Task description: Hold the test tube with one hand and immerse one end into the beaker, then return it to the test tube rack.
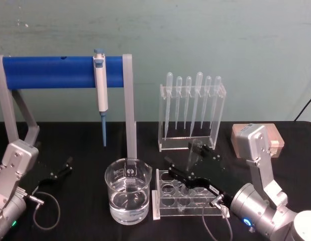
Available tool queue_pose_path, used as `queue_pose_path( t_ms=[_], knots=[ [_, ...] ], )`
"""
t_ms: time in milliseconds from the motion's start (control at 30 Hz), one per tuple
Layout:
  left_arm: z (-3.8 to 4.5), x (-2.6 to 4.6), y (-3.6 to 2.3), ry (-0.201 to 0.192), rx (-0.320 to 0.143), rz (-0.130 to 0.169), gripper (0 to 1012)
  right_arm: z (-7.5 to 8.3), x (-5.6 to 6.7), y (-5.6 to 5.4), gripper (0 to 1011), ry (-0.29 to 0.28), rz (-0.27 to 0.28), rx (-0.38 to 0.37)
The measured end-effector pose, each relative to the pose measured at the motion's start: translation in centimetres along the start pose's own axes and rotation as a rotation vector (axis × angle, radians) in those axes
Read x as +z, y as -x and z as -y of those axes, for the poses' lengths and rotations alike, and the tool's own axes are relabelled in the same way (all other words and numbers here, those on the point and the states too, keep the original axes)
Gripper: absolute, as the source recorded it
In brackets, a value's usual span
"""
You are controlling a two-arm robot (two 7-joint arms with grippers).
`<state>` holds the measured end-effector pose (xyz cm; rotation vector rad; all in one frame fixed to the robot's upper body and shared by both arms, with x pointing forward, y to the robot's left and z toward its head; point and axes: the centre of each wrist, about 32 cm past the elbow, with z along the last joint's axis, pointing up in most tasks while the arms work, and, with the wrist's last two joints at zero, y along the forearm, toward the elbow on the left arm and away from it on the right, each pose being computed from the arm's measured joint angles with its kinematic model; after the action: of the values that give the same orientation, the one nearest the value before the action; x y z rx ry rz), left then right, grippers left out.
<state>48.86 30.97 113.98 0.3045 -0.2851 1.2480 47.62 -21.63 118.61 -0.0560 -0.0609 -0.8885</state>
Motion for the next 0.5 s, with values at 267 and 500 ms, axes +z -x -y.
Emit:
queue_pose_path(
  t_ms=[267,500],
  knots=[
    [0.00,0.00,0.00,0.000,0.000,0.000,1000,0.1,0.4,-0.1,1002,-0.014,0.002,-0.004],
    [0.00,0.00,0.00,0.000,0.000,0.000,1000,0.4,1.5,-0.4,1002,-0.050,0.007,-0.017]
  ],
)
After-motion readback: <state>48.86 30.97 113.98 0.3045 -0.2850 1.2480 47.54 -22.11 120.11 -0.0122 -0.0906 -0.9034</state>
